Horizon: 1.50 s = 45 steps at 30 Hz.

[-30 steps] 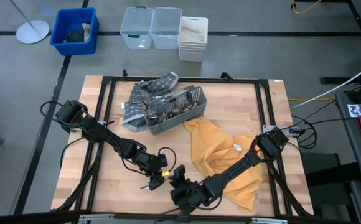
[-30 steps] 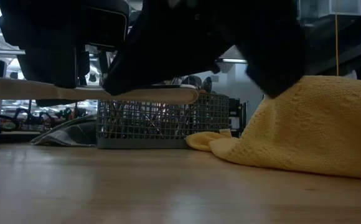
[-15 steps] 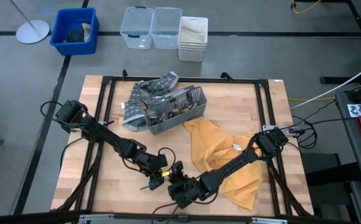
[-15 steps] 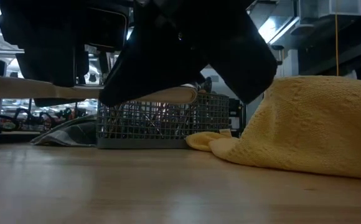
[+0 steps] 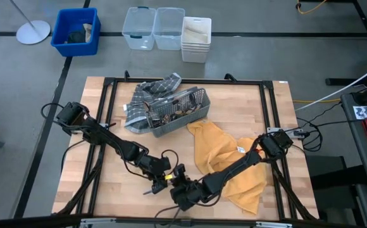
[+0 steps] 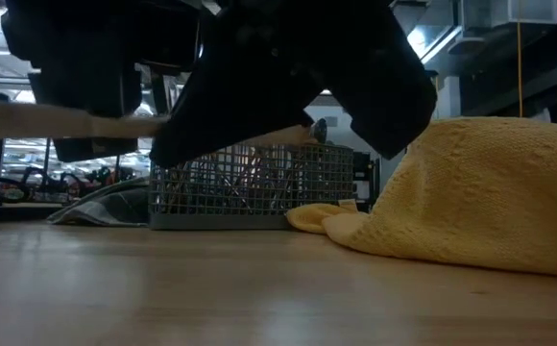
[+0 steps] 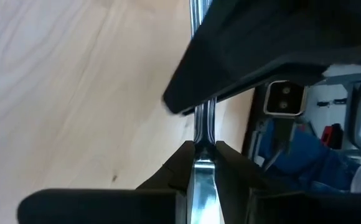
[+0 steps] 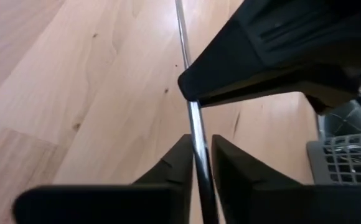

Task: Sort silverware
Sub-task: Put the silver knife into the gray silverware basket

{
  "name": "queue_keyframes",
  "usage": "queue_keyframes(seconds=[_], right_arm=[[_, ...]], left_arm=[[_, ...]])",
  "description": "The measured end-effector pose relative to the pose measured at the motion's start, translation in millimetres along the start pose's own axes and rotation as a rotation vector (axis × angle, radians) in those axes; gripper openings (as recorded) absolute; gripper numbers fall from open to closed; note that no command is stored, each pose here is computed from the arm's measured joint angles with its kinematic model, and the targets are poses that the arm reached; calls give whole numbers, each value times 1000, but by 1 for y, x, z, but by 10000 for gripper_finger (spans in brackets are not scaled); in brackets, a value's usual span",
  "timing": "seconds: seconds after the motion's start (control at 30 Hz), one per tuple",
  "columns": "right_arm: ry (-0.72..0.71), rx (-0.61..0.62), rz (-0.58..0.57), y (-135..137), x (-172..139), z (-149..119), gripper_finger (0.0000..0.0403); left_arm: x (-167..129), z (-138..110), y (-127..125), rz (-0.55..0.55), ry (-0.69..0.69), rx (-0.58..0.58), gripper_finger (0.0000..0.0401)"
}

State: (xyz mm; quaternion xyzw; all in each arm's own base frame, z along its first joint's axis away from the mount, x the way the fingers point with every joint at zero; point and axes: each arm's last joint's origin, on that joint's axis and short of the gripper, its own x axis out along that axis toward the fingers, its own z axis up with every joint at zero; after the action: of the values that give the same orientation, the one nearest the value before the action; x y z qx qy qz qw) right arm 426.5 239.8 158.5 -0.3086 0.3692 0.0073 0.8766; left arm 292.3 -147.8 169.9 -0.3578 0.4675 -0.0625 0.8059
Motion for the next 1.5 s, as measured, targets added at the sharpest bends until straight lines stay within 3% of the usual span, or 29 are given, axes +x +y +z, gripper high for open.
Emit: queue_keyframes(seconds=[0.2, 0.47, 0.73, 1.13, 1.37, 1.5], right_arm=[[-5, -1, 33, 0, 0, 0, 17], [-5, 24, 34, 0, 0, 0, 28], [-20, 87, 57, 0, -1, 2, 16], [-8, 148, 63, 0, 0, 1, 16], [-19, 228, -16, -11, -12, 6, 26], [-15, 223, -67, -32, -27, 10, 20]], left_arm=[[0, 1, -2, -19, -7, 2, 40], [0, 1, -1, -16, -5, 5, 40], [-11, 1, -7, -49, 7, 125, 40], [-78, -18, -29, -28, -44, 224, 40], [-136, -67, -47, 127, -299, 403, 40], [-156, -85, -47, 199, -416, 475, 40]])
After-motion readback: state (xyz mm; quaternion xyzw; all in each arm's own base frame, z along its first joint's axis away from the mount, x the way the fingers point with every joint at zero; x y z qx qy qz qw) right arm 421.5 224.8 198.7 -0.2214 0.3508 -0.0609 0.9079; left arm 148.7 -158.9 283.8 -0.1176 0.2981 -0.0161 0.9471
